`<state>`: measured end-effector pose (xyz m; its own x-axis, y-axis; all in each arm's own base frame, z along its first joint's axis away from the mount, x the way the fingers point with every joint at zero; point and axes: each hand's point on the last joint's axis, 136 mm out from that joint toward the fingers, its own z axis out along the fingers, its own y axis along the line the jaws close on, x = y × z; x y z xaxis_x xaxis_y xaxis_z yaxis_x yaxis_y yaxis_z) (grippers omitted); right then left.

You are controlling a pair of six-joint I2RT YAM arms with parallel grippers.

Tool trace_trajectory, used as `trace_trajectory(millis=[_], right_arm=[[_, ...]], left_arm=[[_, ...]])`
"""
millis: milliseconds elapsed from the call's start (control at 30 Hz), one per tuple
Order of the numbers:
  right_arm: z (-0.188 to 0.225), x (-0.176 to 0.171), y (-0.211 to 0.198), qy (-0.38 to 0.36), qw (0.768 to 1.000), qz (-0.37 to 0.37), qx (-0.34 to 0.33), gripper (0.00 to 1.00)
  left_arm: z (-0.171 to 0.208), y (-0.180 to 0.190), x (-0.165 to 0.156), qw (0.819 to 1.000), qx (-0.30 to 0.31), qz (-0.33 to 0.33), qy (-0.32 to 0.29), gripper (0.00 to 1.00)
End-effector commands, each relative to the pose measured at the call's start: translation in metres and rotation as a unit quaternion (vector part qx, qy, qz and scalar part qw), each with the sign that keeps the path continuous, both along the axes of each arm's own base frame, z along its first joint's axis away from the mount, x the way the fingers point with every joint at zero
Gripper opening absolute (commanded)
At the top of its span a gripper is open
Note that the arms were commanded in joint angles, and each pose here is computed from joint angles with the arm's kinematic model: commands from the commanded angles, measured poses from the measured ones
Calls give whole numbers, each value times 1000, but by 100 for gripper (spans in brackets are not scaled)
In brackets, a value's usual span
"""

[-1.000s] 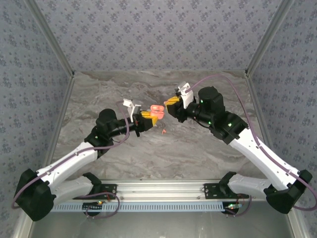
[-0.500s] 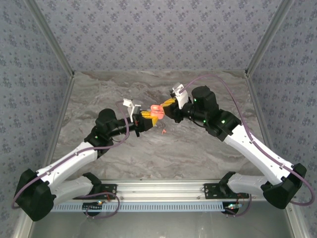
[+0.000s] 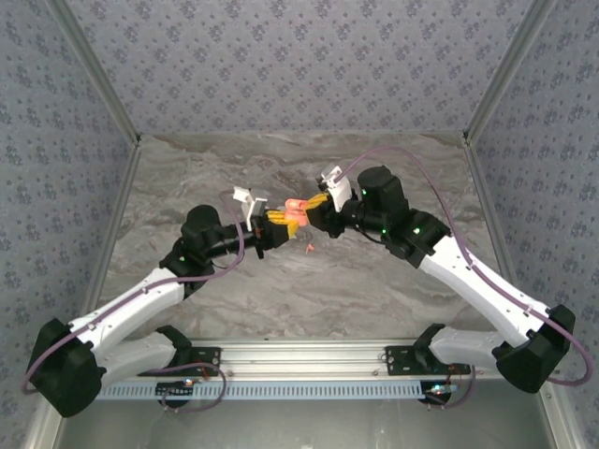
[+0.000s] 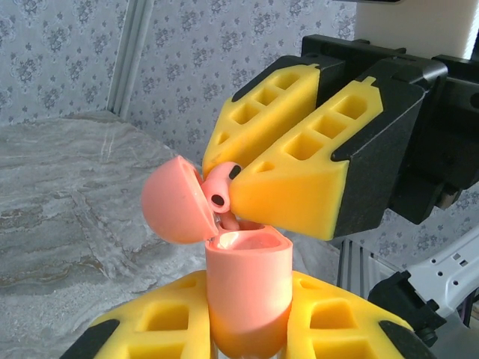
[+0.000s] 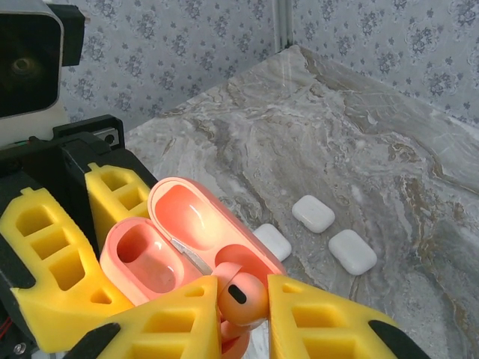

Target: Insert wireless bluetooth earbuds into charging case

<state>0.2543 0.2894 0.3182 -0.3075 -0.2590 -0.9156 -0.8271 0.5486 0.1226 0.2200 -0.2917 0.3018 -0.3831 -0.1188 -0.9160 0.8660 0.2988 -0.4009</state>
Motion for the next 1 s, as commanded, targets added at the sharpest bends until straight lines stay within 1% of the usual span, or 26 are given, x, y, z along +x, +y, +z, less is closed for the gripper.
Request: trace_trajectory(millis=[0, 167, 300, 533, 667, 800, 900, 933, 967], right_arm=[[-4, -11, 0, 3, 1000, 21, -2, 22], [-5, -13, 1, 12, 999, 30, 7, 24], [6, -15, 1, 21, 998, 42, 33, 30], [43, -16, -7, 12, 995, 46, 92, 52], [55, -8, -18, 20, 994, 15, 111, 63], [63, 0, -30, 30, 991, -18, 131, 74], [68, 3, -36, 40, 988, -33, 145, 77], [85, 1, -38, 31, 986, -32, 159, 77], [90, 1, -39, 34, 985, -33, 163, 77]], left_arm=[[33, -1, -6, 998, -34, -10, -43, 0], [33, -1, -6, 998, -35, -11, -43, 0], [34, -1, -7, 998, -35, -12, -44, 0], [33, 0, -8, 998, -35, -12, -46, 0], [35, 2, -7, 998, -41, -5, -56, 0], [43, 8, -6, 995, -51, 15, -89, 0], [52, 11, -7, 990, -55, 23, -127, 0], [55, 11, -8, 989, -56, 23, -138, 0], [58, 11, -8, 987, -56, 23, -148, 0]])
